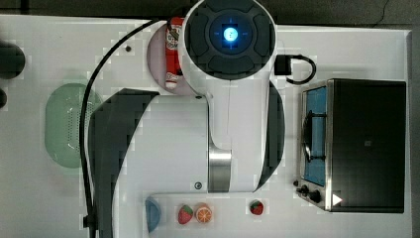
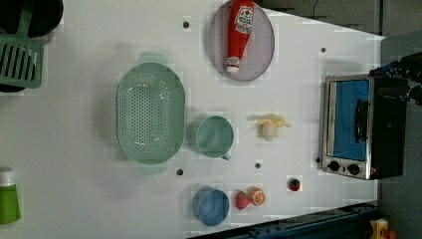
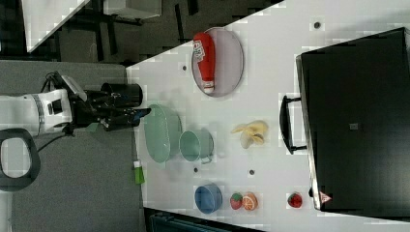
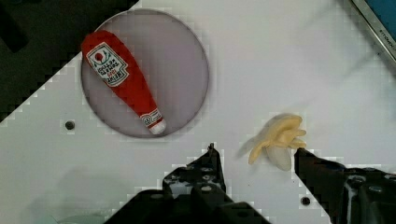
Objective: Pick Banana and place it in mug.
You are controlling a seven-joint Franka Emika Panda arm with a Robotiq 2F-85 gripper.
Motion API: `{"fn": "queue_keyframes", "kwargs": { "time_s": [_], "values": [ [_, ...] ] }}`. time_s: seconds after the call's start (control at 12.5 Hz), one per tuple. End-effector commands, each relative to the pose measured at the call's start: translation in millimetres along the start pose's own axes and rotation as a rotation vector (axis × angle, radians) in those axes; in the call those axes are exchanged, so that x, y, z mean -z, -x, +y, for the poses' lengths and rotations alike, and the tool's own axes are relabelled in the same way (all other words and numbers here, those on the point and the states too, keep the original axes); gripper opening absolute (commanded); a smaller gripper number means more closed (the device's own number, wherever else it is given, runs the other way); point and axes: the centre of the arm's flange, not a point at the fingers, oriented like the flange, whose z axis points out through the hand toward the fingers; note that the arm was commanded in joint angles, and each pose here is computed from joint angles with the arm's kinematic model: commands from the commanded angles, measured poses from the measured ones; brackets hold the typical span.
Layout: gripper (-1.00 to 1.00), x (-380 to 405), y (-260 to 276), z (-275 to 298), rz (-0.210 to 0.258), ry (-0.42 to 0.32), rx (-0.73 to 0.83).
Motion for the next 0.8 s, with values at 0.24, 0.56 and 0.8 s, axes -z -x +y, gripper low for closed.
{"fn": "queue_keyframes", "kwargs": {
  "time_s": [0.24,0.56,0.8],
  "values": [
    [1.0,59.7,52.8,116.6,-0.063,0.065,-0.136],
    [1.0,-12.9,48.8,104.6,-0.126,0.125,-0.116],
    [1.0,-82.5,45.4,92.9,-0.116,0.122,-0.08]
  ]
}}
